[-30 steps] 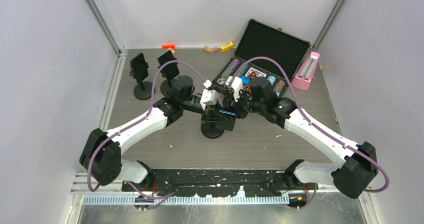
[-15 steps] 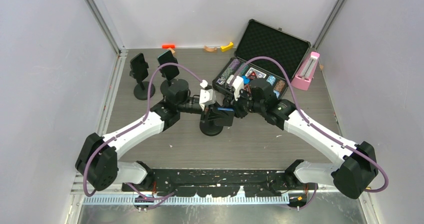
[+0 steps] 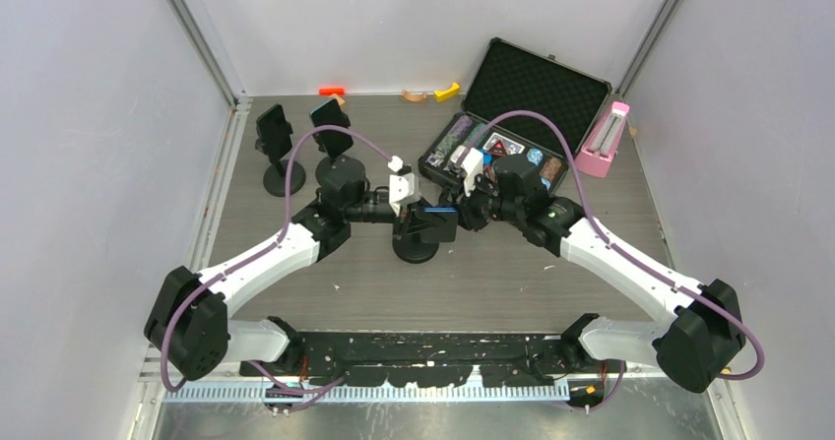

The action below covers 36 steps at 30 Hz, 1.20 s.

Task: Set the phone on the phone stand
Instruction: Install the phone on the phone stand.

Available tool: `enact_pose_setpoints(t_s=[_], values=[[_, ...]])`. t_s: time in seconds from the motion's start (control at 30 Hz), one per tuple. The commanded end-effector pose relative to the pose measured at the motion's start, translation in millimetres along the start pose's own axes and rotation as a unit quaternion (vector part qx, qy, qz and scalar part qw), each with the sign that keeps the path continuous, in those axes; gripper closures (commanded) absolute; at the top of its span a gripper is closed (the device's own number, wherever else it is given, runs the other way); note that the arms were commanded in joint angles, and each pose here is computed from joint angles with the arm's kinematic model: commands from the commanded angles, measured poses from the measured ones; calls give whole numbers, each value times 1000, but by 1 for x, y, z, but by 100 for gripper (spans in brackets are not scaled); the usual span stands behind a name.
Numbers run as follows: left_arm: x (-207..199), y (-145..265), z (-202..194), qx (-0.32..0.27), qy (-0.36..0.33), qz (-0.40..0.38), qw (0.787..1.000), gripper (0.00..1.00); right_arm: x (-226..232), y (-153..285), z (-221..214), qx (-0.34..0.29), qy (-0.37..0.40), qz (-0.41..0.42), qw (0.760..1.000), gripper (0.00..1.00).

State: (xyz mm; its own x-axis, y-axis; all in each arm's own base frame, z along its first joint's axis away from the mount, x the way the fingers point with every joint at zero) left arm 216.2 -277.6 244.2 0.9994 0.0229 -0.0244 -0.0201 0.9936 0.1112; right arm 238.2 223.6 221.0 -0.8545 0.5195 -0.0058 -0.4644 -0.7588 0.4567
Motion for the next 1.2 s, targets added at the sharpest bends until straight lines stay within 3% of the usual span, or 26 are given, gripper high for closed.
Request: enact_pose_setpoints(t_s=[0.0,0.4,1.17], values=[[4,14,-3,3,8,37,999,100,-32,16,2,-6,-1,-86,996,100],[22,23,-9,17,13,116,993,100,-38,15,-2,0,-10,-109,994,100],[56,45,-17,64,25,280,957,100,-49,8,-14,23,-31,-148,988,100]])
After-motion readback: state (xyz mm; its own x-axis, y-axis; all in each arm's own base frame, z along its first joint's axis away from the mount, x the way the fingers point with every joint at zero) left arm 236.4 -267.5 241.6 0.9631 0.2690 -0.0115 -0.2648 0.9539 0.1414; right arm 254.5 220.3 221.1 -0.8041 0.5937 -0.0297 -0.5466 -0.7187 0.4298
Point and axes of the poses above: each gripper's point midway between its finger pads, its own y axis back along the fingers, its own x axis along the line the jaws close on, z = x × y, the point moved 5 cm from there along y, back along the fingers, and after that the axes turned 5 degrees about y, right-handed, at the moved point
